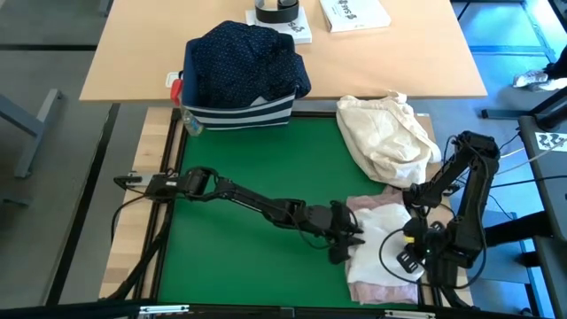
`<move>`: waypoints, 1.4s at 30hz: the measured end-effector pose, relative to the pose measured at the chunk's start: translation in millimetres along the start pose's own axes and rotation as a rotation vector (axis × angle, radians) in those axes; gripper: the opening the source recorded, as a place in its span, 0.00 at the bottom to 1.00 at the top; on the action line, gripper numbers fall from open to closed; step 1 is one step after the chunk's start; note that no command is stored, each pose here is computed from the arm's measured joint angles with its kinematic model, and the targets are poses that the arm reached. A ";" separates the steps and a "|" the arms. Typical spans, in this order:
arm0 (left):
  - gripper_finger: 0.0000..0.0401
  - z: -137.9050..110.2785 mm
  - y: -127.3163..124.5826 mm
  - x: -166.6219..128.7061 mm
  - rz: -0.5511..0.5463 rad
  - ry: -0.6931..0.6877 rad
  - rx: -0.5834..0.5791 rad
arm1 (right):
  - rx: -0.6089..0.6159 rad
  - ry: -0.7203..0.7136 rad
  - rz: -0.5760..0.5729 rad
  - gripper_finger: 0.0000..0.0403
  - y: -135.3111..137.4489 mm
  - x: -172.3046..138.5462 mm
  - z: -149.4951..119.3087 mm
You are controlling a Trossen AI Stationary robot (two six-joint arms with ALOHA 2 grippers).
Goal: Fold laundry
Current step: Stack the white polo on top of the red polo
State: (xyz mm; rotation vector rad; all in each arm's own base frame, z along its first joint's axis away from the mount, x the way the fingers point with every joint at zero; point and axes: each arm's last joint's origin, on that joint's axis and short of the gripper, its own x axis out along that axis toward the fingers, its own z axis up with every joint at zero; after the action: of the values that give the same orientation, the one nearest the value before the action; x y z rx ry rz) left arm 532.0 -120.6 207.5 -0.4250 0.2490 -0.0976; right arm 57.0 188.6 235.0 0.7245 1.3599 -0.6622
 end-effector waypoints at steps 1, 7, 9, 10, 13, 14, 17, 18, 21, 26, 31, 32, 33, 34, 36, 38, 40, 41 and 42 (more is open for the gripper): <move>0.39 4.0 -1.8 -2.4 -0.023 0.013 -0.001 | 0.001 0.000 0.009 0.31 0.9 -1.3 -0.1; 0.40 23.6 -11.6 -22.1 -0.062 0.136 0.000 | -0.063 0.015 0.050 0.49 4.0 -32.6 1.8; 0.40 28.5 -13.6 -29.1 -0.044 0.176 0.002 | -0.095 0.024 0.067 0.53 4.4 -48.3 3.4; 0.40 31.5 -14.9 -32.0 -0.041 0.182 0.001 | -0.116 0.034 0.084 0.54 4.8 -56.4 4.2; 0.40 35.9 -16.1 -40.4 -0.013 0.231 0.002 | -0.183 0.062 0.181 0.56 10.3 -79.8 3.9; 0.40 35.5 -15.5 -41.1 -0.006 0.243 0.002 | -0.201 0.072 0.230 0.56 13.6 -86.8 2.8; 0.40 30.4 -16.7 -42.9 0.004 0.294 -0.025 | -0.223 0.072 0.423 0.56 27.2 -100.1 -2.4; 0.40 28.8 -18.3 -43.3 0.006 0.303 -0.034 | -0.227 0.073 0.480 0.56 31.7 -102.1 -4.7; 0.40 21.6 -30.0 -45.7 0.034 0.313 -0.054 | -0.286 0.061 0.548 0.55 46.6 -96.6 -14.8; 0.40 -8.6 -47.2 -36.3 0.065 0.310 -0.142 | -0.407 0.040 0.440 0.55 63.3 -71.7 -28.3; 0.40 -55.7 -34.1 -12.3 0.164 0.295 -0.133 | -0.434 0.027 0.334 0.55 69.4 -54.1 -34.4; 0.40 -62.3 -28.8 -8.1 0.179 0.293 -0.114 | -0.437 0.022 0.319 0.55 70.1 -51.6 -35.3; 0.40 -66.8 -22.8 -4.4 0.194 0.288 -0.102 | -0.439 0.019 0.312 0.55 70.9 -49.7 -36.1; 0.40 -70.0 -16.3 -0.9 0.208 0.281 -0.102 | -0.440 0.017 0.307 0.55 72.0 -47.9 -37.1; 0.40 -75.9 -3.8 5.9 0.226 0.264 -0.108 | -0.443 0.012 0.293 0.55 74.1 -43.8 -39.0; 0.40 -79.8 5.1 11.8 0.221 0.240 -0.115 | -0.450 0.008 0.285 0.55 76.1 -40.4 -40.8; 0.40 -78.6 5.5 15.6 0.169 0.202 -0.121 | -0.465 0.003 0.275 0.55 77.3 -37.8 -41.9; 0.40 -76.5 3.2 16.4 0.132 0.187 -0.119 | -0.466 0.001 0.271 0.55 77.8 -36.7 -42.4; 0.40 -73.9 -0.5 16.9 0.090 0.169 -0.118 | -0.466 -0.001 0.266 0.55 78.2 -35.9 -42.2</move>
State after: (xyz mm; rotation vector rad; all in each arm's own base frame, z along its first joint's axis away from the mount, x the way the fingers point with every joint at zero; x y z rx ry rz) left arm 529.2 -152.7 138.9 -0.5225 0.4413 -0.0306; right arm 88.3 270.4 273.8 0.5123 1.3215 -0.1231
